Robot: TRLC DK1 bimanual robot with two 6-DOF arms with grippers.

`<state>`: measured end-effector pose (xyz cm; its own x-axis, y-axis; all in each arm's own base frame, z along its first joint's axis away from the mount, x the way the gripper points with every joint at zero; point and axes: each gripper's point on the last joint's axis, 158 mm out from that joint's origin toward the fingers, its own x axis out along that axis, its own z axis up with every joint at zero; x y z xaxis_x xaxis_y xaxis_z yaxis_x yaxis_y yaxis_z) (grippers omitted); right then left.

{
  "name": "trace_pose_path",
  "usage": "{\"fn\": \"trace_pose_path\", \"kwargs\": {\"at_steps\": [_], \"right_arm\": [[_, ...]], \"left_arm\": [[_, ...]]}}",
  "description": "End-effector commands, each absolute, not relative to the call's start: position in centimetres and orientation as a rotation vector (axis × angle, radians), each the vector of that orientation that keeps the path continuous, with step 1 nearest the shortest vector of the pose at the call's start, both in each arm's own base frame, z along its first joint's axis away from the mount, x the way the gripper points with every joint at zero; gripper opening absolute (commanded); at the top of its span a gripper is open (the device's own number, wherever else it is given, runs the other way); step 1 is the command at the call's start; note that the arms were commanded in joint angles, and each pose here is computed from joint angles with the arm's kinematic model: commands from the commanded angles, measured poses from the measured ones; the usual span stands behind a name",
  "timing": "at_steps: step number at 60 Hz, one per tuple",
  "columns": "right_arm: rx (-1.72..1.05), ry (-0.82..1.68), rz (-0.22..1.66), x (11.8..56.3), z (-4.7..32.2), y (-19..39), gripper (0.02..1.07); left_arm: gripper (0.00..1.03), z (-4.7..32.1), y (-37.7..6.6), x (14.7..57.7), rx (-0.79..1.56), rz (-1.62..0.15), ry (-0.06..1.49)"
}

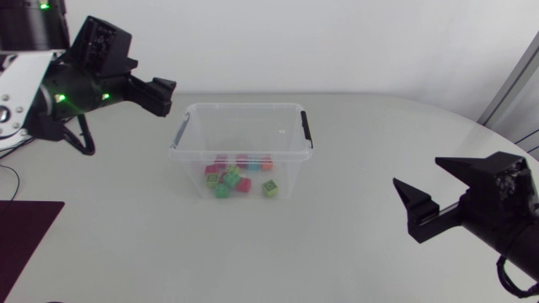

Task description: Pick up the duplo bricks and place them in the container

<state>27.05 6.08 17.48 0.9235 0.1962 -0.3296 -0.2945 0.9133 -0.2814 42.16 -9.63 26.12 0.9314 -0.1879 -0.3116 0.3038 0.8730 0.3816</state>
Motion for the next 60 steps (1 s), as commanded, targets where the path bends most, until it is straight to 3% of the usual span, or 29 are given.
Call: {"fn": "trace_pose_path", "kwargs": {"at_steps": [1,10,31,60], "right_arm": [[-0.315,0.296,0.217,26.5,16.7,5.2,1.02],[-0.315,0.241,0.158,25.2,17.5,3.7,1.02],[-0.300,0.159,0.028,23.4,17.6,0.5,1.02],[-0.149,0.112,-0.007,24.6,16.3,-0.1,1.02]], "left_arm": [[0.98,25.7,-7.9,40.4,0.439,-0.227,0.265],[0.98,27.6,-3.8,37.1,0.282,-0.105,0.181],[0.98,27.0,-0.6,30.3,0.254,-0.009,0.098],[0.98,21.0,-0.1,26.7,0.127,-0.001,0.072]]}}
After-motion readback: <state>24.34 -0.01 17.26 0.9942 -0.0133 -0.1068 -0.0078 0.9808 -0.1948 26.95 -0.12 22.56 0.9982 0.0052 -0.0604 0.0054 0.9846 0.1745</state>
